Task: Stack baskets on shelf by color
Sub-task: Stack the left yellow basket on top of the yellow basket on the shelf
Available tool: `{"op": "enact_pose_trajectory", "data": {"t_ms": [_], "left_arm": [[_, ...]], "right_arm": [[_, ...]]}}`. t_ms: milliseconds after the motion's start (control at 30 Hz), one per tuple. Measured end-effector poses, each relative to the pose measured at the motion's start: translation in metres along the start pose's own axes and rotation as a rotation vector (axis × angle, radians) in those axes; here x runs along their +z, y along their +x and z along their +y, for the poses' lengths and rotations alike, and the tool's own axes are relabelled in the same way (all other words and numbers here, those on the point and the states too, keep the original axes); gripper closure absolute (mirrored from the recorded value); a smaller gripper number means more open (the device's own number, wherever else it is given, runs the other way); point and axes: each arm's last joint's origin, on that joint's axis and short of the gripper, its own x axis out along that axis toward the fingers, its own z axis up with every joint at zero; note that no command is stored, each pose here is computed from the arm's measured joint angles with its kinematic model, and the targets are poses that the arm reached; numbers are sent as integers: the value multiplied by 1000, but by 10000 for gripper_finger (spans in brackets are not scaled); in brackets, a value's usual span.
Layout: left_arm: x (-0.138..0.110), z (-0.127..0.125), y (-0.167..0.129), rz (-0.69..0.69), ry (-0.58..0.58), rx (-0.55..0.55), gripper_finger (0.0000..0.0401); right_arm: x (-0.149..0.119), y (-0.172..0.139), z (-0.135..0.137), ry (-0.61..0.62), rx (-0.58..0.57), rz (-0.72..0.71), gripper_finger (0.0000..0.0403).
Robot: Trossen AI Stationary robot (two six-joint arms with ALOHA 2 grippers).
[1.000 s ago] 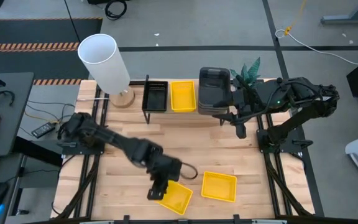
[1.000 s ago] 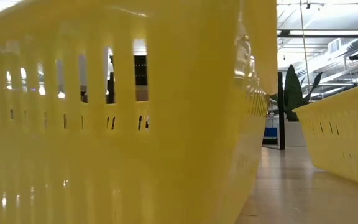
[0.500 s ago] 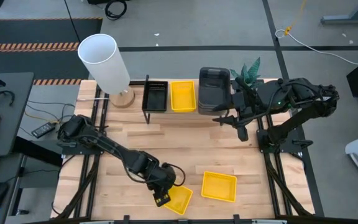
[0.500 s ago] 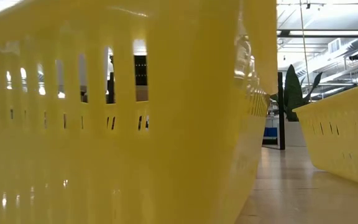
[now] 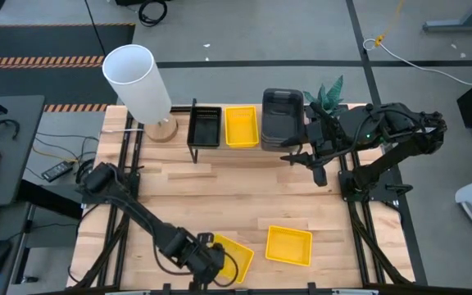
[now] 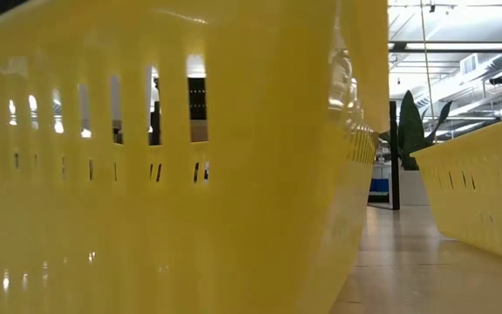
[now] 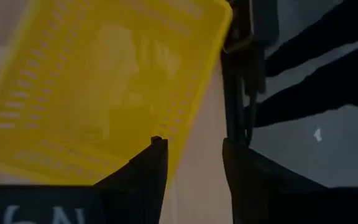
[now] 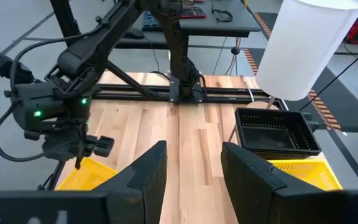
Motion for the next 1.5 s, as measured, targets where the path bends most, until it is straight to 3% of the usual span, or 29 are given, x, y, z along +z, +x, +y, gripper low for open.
{"op": "enact_pose_trajectory", "data": {"t_ms": [133,300,433,600,800,1000,1133,1267,1500], "left_arm": [[-5,-2,10,19,46,18,226],[-11,-1,19,14,157,128,212],[-14,0,31,53,221,110,224],[-16,3,39,83,283,131,269],[-16,15,32,161,243,146,382],[1,33,-15,142,301,129,393],[15,57,-74,77,388,129,394],[22,90,-133,13,561,158,395],[27,159,-205,-76,722,353,394]], "right_arm": [[0,0,0,0,5,2,245],[0,0,0,11,7,5,245],[-1,0,0,13,6,9,245],[-1,0,0,12,6,15,245],[-2,0,0,13,8,16,245],[-2,0,0,8,7,16,245],[-1,0,0,3,5,13,245],[0,0,-1,1,-9,-2,245],[1,0,-3,28,-57,-11,245]]}}
